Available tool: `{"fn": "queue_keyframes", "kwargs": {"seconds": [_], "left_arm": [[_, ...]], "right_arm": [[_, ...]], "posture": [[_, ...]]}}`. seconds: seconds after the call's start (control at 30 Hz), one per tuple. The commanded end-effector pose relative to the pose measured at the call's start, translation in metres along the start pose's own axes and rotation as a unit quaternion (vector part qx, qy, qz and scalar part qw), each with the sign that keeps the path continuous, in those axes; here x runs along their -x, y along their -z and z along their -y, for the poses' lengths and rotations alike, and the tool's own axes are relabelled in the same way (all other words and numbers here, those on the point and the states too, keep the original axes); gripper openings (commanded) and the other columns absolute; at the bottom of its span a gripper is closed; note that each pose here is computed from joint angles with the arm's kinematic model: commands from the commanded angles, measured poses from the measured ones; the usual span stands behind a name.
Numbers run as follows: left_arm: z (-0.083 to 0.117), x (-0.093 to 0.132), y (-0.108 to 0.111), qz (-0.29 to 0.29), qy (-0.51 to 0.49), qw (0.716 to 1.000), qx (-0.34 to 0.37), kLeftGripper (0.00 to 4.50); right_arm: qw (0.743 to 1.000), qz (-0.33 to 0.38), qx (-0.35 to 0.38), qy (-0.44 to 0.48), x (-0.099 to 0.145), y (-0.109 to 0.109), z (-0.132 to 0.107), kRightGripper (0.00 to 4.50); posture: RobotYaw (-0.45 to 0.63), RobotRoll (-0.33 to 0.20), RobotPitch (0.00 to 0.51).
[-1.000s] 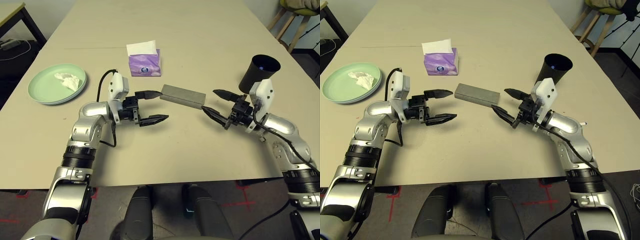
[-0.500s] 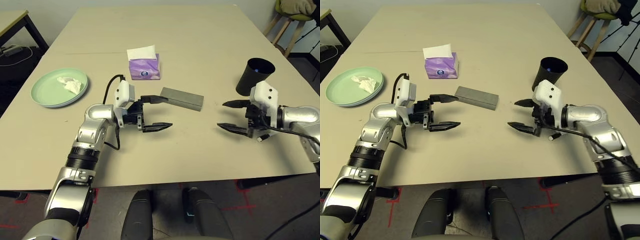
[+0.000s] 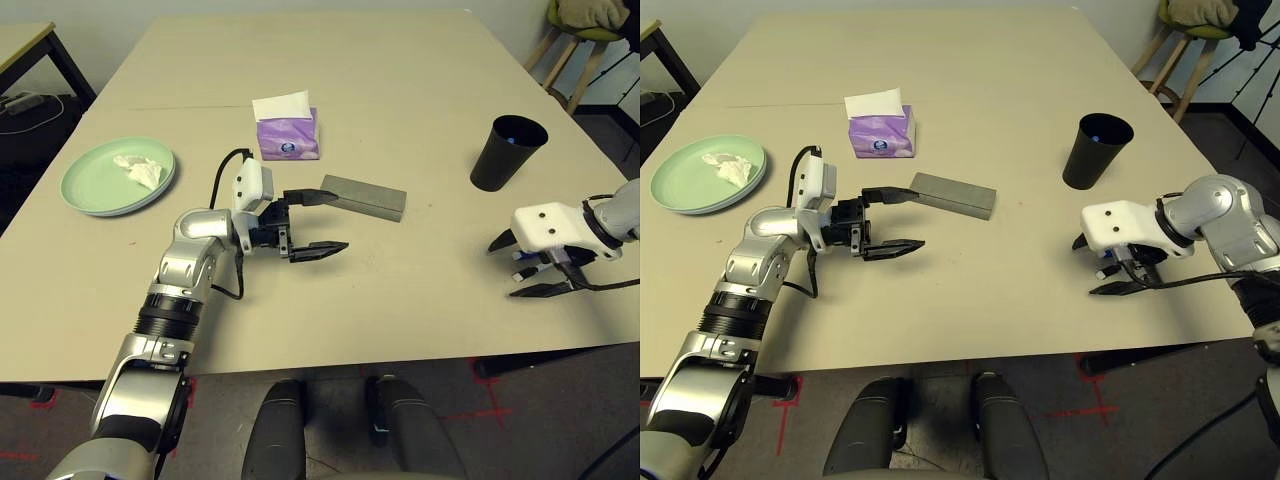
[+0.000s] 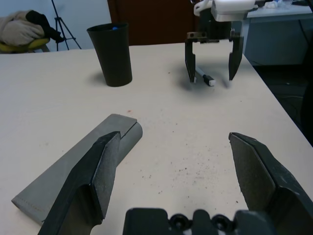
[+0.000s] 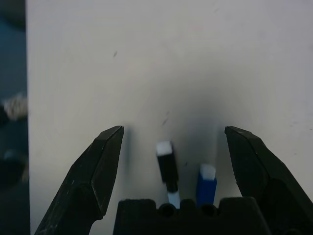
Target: Organize and tidy the items on the table.
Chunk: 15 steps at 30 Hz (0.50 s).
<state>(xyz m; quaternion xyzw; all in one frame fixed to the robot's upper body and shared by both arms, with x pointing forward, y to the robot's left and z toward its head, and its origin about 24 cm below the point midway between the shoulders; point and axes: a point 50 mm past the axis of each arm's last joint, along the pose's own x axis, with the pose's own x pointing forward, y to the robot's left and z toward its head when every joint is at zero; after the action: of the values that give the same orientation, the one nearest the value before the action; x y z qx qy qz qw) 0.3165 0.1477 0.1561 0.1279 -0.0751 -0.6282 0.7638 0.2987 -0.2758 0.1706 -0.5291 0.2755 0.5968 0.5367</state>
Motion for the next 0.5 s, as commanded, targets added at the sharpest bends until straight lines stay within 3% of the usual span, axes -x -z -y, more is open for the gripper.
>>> {"fn": "queue_keyframes", "kwargs": {"seconds": [0.03, 0.5], "left_arm": [[-0.0003, -0.0017, -0.0013, -0.002, 0.003, 1.000, -0.002, 4.48], [-0.0091, -0.0053, -0.0050, -0.004, 0.001, 1.000, -0.010, 4.48]], "right_arm": [[0.998, -0.055, 0.021, -0.035, 0.0066, 0.0082, -0.0063, 4.50], [0.993, -0.090, 0.075, -0.033, -0.0001, 0.0081, -0.0018, 4.50]], "posture": [[0.13, 0.000, 0.127], [0.11, 0.000, 0.126]]}}
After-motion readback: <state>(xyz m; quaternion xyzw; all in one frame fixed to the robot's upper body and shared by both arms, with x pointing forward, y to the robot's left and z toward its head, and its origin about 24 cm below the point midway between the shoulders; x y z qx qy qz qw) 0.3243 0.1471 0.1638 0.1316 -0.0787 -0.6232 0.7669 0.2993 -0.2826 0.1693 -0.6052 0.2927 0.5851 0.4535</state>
